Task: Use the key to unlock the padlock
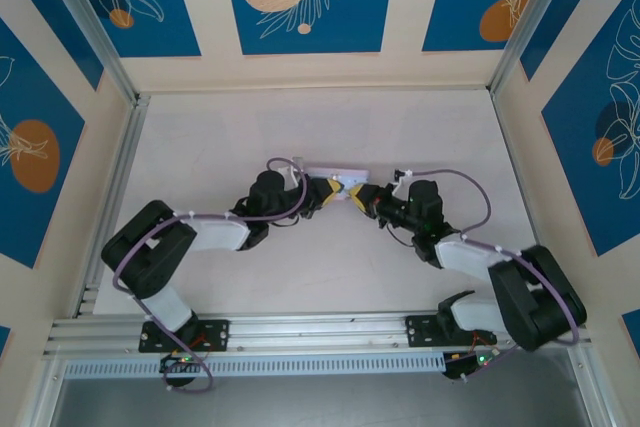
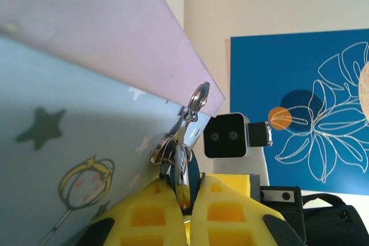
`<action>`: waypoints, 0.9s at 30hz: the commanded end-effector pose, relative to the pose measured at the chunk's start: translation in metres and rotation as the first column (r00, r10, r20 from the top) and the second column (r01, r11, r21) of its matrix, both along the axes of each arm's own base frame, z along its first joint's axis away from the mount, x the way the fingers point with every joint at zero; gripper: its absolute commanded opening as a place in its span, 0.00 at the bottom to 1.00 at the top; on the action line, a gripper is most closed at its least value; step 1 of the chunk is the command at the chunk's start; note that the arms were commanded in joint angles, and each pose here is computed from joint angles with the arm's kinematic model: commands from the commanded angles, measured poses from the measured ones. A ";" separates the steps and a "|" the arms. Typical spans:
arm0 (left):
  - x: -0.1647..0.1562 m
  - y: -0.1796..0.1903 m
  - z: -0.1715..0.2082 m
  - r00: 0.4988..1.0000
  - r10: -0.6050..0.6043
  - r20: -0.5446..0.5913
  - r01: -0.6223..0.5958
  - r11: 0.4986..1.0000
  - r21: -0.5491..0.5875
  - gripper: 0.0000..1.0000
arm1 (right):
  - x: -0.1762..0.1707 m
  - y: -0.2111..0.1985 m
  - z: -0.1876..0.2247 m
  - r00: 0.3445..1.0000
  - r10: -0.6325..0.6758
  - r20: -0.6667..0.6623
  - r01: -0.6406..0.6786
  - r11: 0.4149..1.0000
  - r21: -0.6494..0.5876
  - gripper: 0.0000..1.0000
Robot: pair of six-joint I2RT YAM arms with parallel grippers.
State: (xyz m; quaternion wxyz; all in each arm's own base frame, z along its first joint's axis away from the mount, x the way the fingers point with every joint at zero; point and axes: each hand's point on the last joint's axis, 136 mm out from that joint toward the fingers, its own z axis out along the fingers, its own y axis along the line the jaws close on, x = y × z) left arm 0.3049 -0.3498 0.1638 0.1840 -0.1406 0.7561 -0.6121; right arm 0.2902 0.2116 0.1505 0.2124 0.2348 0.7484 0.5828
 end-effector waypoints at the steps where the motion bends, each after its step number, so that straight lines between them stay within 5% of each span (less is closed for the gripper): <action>1: 0.006 0.012 0.023 0.996 0.053 0.066 -0.052 0.998 -0.019 0.00 | -0.018 -0.008 -0.009 1.000 0.010 -0.020 -0.011 0.997 -0.072 0.00; 27: -0.006 0.019 0.034 0.992 0.090 0.087 -0.089 0.996 -0.018 0.00 | -0.017 0.007 0.004 0.999 -0.041 -0.014 0.040 0.998 -0.056 0.00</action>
